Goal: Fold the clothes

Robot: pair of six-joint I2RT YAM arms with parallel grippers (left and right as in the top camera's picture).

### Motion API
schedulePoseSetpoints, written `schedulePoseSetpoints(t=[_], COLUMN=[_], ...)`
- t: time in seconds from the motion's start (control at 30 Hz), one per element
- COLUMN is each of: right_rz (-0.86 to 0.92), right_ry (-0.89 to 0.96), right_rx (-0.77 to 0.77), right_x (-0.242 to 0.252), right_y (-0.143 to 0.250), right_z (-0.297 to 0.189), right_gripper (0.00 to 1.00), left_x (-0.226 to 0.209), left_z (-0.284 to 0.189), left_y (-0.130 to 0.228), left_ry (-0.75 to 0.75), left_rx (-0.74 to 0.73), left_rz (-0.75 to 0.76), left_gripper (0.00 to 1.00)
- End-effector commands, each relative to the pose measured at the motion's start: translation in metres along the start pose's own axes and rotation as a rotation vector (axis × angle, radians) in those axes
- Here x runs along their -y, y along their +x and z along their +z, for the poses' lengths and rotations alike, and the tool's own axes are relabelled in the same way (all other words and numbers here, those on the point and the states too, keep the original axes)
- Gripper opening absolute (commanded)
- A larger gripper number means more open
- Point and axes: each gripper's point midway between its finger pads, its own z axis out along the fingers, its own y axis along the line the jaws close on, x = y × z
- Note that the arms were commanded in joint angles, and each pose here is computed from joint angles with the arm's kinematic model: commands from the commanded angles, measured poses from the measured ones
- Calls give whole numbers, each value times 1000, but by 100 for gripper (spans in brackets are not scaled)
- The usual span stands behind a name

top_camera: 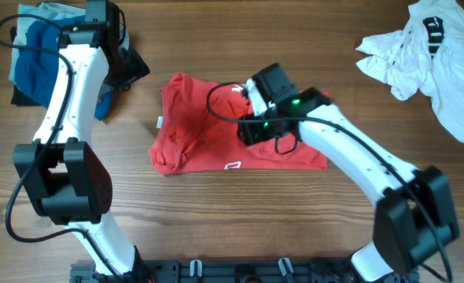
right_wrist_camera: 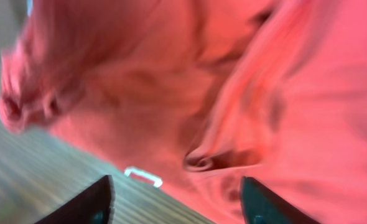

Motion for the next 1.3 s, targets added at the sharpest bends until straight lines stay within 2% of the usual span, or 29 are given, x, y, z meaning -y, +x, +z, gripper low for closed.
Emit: schedulePoseSetpoints(t=[0.0, 0.07, 0.2, 0.47, 0.73, 0.87, 1.27], right_rz=[141, 193, 236, 221, 223, 222, 227], right_ry=[100, 111, 134, 139, 145, 158, 165], right_rx=[157, 178, 187, 184, 179, 191, 183], right_x=[39, 62, 93, 104, 105, 107, 108], right_y=[-36, -41, -42, -41, -39, -42, -39], right_z=[-42, -50, -58, -60, -60, -61, -61], right_gripper=[80, 86, 87, 90, 91, 95, 99], left_x=[2, 7, 19, 46, 45, 56, 60], left_z=[-1, 1, 11, 40, 67, 64, 60], left_y=[11, 23, 47, 88, 106, 117, 120], left_ry=[29, 69, 164, 404, 439, 546, 596], left_rx=[-64, -120, -211, -293, -297, -312, -299], left_rz=[11, 58, 147, 388, 403, 468, 547], left_gripper=[100, 100, 100, 100, 100, 100, 100])
